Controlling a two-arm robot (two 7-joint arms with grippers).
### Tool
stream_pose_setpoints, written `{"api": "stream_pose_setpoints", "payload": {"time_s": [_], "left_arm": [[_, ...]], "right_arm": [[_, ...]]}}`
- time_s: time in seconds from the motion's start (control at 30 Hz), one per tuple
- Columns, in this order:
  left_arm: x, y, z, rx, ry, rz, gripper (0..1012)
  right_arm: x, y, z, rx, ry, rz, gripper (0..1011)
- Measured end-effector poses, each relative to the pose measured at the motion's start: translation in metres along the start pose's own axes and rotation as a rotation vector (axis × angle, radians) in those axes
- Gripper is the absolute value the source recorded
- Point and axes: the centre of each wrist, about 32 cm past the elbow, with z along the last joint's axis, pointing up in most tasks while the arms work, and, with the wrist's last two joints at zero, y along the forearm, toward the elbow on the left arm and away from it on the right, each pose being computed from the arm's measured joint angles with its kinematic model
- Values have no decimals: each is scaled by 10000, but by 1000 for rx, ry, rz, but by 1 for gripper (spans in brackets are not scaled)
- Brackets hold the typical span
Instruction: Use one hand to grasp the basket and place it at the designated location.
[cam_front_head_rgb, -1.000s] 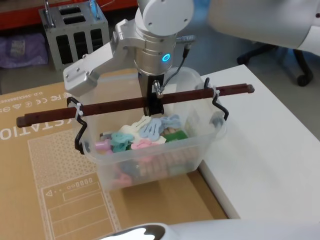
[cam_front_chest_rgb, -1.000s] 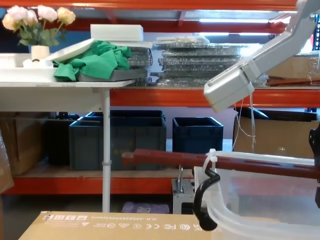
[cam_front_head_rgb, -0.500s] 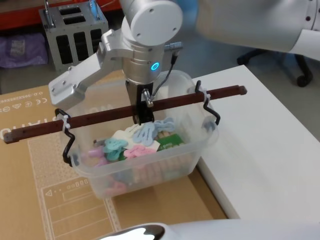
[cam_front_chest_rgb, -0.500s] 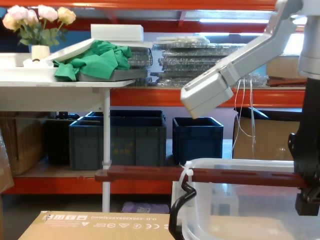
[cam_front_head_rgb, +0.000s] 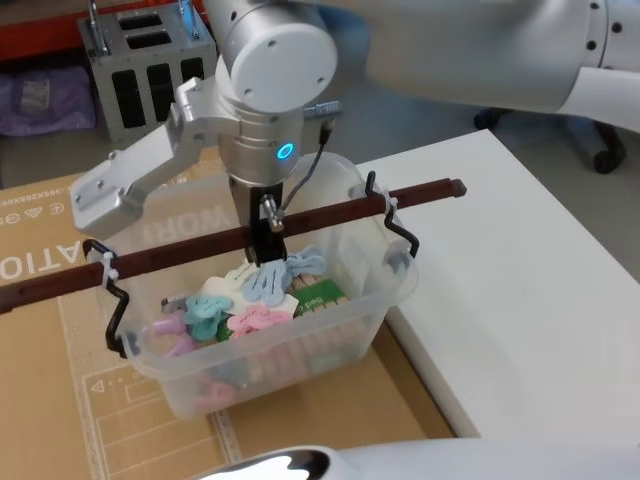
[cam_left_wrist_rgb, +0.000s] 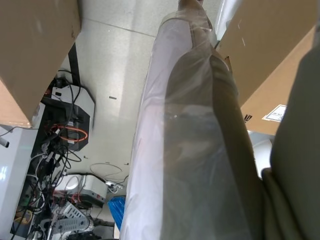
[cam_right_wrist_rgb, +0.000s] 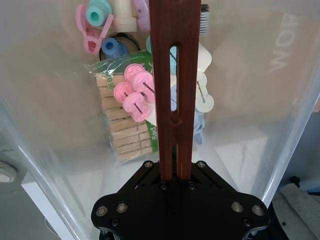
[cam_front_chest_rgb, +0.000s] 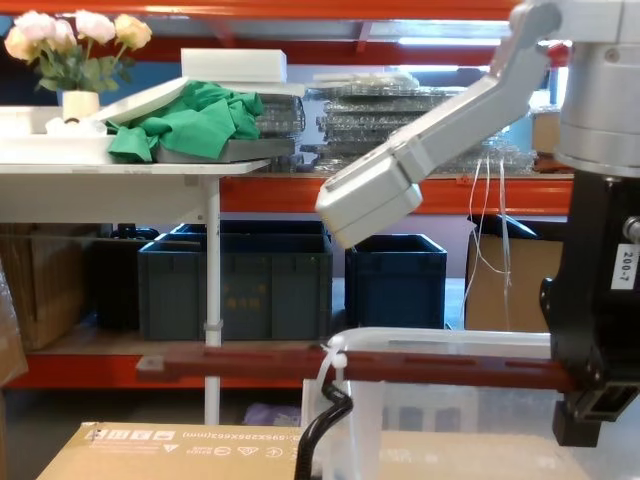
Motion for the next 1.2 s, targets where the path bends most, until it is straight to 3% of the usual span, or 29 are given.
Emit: {"api": "stream_pose_setpoints", "payload": {"time_s": [0.4,1.2], "left_arm": [[0,0,-1,0,0,0,0],[0,0,-1,0,0,0,0]], "right_arm": [[265,153,90,4,-18,-8,0],[445,398,161,25,10,-1,0]]}}
